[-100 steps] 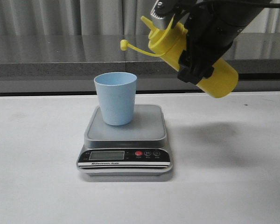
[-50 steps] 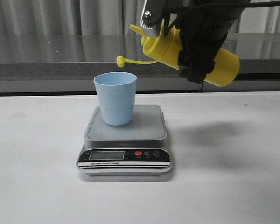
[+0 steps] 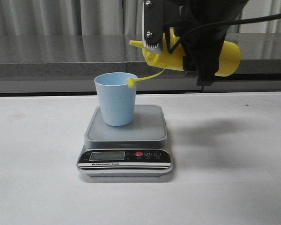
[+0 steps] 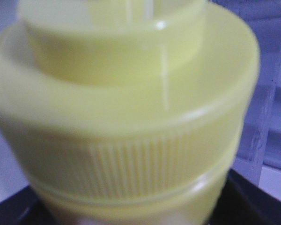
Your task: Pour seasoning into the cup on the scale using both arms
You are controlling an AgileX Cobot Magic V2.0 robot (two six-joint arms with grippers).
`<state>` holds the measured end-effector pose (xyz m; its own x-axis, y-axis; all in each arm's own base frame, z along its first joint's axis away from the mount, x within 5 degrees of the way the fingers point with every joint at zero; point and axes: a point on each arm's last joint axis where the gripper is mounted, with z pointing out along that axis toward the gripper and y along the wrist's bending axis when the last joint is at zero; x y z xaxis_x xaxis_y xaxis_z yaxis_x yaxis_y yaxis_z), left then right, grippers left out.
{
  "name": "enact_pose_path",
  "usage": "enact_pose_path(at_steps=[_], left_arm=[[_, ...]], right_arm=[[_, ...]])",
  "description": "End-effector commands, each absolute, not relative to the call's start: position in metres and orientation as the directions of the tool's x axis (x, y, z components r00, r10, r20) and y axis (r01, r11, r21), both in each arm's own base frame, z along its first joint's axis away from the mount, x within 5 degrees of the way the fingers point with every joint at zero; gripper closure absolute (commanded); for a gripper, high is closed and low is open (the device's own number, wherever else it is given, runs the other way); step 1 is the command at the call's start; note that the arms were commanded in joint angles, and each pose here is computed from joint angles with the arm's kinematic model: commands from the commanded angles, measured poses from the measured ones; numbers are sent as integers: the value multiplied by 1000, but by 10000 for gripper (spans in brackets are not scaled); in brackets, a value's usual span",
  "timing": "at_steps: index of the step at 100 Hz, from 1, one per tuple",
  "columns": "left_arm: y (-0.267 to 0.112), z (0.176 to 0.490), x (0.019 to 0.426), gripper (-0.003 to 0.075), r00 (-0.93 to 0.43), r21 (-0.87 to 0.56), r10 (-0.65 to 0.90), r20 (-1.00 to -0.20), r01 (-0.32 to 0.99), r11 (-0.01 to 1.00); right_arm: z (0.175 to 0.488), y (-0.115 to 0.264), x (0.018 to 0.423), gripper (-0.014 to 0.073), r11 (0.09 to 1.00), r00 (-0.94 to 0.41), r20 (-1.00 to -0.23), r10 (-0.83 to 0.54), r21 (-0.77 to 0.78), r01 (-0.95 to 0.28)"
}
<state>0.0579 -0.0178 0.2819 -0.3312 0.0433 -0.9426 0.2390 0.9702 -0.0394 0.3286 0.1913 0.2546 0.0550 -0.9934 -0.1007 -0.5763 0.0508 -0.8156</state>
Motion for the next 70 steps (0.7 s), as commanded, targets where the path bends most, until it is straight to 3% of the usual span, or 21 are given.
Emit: enact_pose_path(at_steps=[1, 35, 70], left_arm=[[-18, 296, 60, 741, -251, -55, 4, -968, 229, 972], [-18, 296, 60, 741, -251, -55, 4, -968, 229, 972], [-18, 296, 60, 741, -251, -55, 4, -968, 229, 972]], right_arm=[[278, 194, 330, 656, 18, 96, -78, -992, -862, -507], [274, 200, 345, 656, -35, 47, 14, -999, -874, -484], [278, 200, 348, 656, -175, 70, 160, -985, -896, -408]])
